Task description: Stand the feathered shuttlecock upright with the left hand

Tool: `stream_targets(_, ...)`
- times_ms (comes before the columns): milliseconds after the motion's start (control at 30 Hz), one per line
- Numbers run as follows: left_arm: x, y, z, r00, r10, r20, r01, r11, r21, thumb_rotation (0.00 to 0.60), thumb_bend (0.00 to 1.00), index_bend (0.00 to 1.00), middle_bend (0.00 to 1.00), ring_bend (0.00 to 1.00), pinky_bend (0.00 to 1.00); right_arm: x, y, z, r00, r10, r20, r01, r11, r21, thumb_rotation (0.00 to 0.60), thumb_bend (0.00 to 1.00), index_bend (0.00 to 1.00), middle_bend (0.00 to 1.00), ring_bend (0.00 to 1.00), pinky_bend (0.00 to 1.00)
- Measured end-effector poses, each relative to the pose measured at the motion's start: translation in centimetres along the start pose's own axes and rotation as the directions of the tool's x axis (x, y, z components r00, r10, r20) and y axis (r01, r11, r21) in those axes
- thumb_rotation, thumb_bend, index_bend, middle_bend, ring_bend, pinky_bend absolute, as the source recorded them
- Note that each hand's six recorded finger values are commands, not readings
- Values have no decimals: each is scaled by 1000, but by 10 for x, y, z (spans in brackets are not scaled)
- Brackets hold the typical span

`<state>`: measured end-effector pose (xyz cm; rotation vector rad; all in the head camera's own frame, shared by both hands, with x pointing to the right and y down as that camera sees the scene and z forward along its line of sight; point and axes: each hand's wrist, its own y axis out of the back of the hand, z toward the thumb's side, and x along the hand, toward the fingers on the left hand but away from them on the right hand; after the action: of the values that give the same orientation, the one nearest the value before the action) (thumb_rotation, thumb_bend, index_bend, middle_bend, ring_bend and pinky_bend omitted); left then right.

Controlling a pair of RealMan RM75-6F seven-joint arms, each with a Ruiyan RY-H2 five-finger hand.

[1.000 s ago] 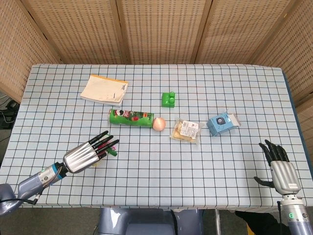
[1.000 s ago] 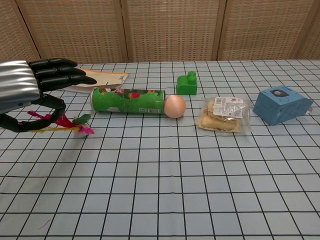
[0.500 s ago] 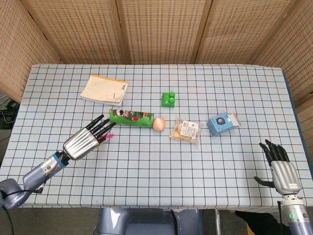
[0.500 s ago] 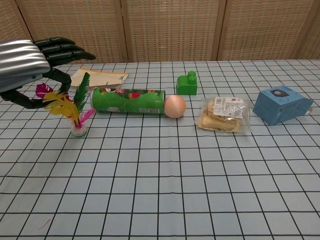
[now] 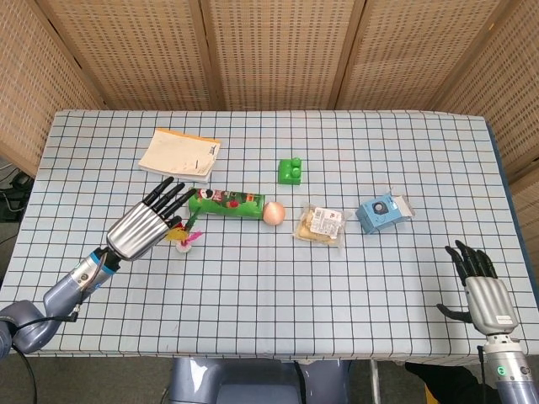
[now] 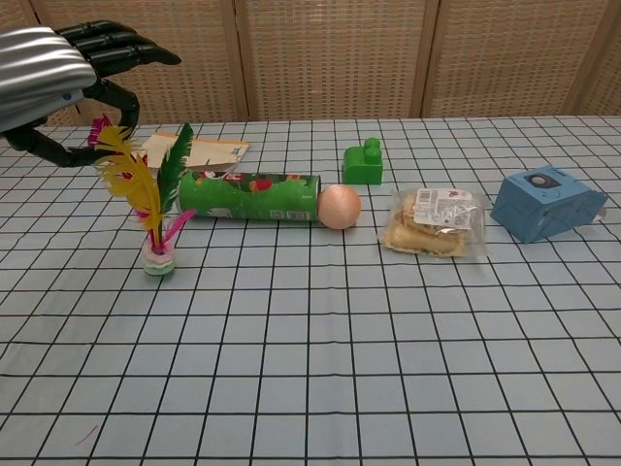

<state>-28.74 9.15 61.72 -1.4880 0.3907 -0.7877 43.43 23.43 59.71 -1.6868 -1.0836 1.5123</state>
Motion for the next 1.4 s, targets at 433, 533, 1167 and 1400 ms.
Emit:
stream_targets(433, -5, 1, -12, 999, 1, -40, -2, 1000, -11, 600, 480, 907, 57, 0, 0, 0, 0, 1, 1000, 2, -3, -2, 1000, 0, 600, 11, 28, 0, 0, 0)
stream_targets(533, -4, 0, -10, 999, 0, -35, -1, 1000, -13, 600, 479, 907, 57, 0, 0, 1, 0, 1, 1000, 0, -4, 0, 1000, -1, 600, 10, 28, 0, 0, 0)
stream_targets(1167, -6, -9, 6, 1000, -7, -15, 7, 1000, -12, 600, 453, 879, 57, 0, 0, 1, 3, 2, 1000, -7, -7, 7, 1000, -9, 600, 11, 28, 0, 0, 0)
stream_targets(1400, -7, -8, 5, 1000, 0, -20, 0, 1000, -16, 600, 329, 702, 27, 0, 0, 2, 4, 3, 1000, -10, -12, 10, 1000, -10, 600, 10, 28, 0, 0, 0)
